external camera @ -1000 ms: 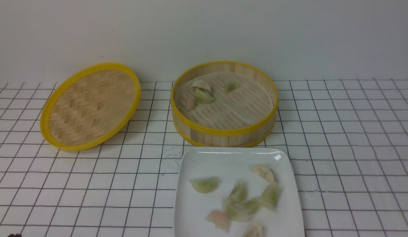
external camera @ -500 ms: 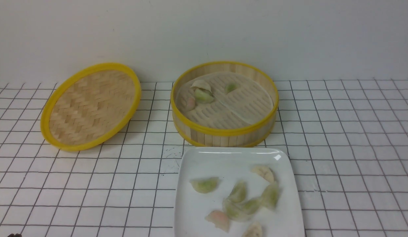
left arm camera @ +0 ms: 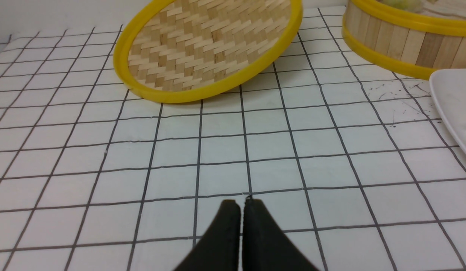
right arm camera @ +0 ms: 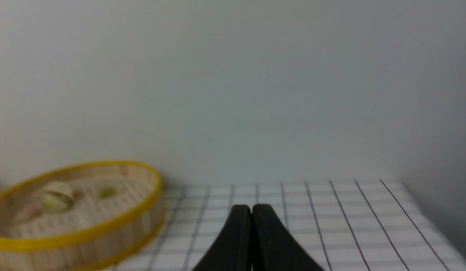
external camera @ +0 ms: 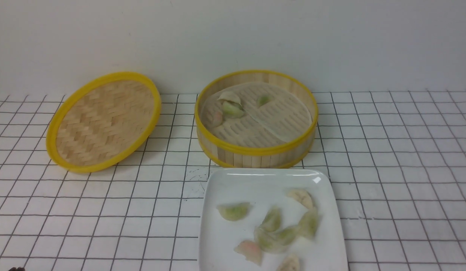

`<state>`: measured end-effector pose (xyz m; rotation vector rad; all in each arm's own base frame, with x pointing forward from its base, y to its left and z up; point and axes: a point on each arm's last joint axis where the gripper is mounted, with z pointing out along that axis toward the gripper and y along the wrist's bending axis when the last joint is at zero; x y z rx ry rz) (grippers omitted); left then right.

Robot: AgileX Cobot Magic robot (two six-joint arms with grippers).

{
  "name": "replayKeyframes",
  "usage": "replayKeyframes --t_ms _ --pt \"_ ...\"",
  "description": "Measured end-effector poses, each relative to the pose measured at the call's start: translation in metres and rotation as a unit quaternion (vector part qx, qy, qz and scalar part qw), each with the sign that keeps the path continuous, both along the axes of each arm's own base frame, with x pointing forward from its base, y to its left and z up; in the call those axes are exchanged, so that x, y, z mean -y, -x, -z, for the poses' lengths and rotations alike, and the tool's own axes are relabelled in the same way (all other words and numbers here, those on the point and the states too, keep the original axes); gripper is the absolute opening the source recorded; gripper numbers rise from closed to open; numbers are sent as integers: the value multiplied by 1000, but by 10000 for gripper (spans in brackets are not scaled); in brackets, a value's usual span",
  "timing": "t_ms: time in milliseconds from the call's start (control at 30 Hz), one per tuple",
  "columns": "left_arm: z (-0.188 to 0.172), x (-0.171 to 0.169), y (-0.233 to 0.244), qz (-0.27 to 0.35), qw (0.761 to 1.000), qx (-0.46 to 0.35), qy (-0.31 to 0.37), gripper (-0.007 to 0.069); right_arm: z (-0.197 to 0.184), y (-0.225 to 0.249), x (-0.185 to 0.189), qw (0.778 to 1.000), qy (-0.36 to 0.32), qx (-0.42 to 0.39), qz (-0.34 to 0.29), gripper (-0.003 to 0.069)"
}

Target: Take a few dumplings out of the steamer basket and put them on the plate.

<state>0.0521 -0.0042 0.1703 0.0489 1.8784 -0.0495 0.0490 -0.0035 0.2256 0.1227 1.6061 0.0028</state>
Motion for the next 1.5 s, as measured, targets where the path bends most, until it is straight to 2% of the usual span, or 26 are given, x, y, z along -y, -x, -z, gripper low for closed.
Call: replayKeyframes --t_ms 33,133,367,1500 --pt "0 0 0 0 1000 0 0 -6 26 -4 2 999 -2 -40 12 -13" --pt "0 0 0 0 1000 0 0 -6 45 -5 2 996 -6 -83 14 -13" --pt "0 0 0 0 1000 0 0 -6 45 -5 -2 996 -5 -86 -20 -13" --pt "0 0 0 0 1000 0 0 -6 45 -5 -2 996 -5 -86 -21 -13"
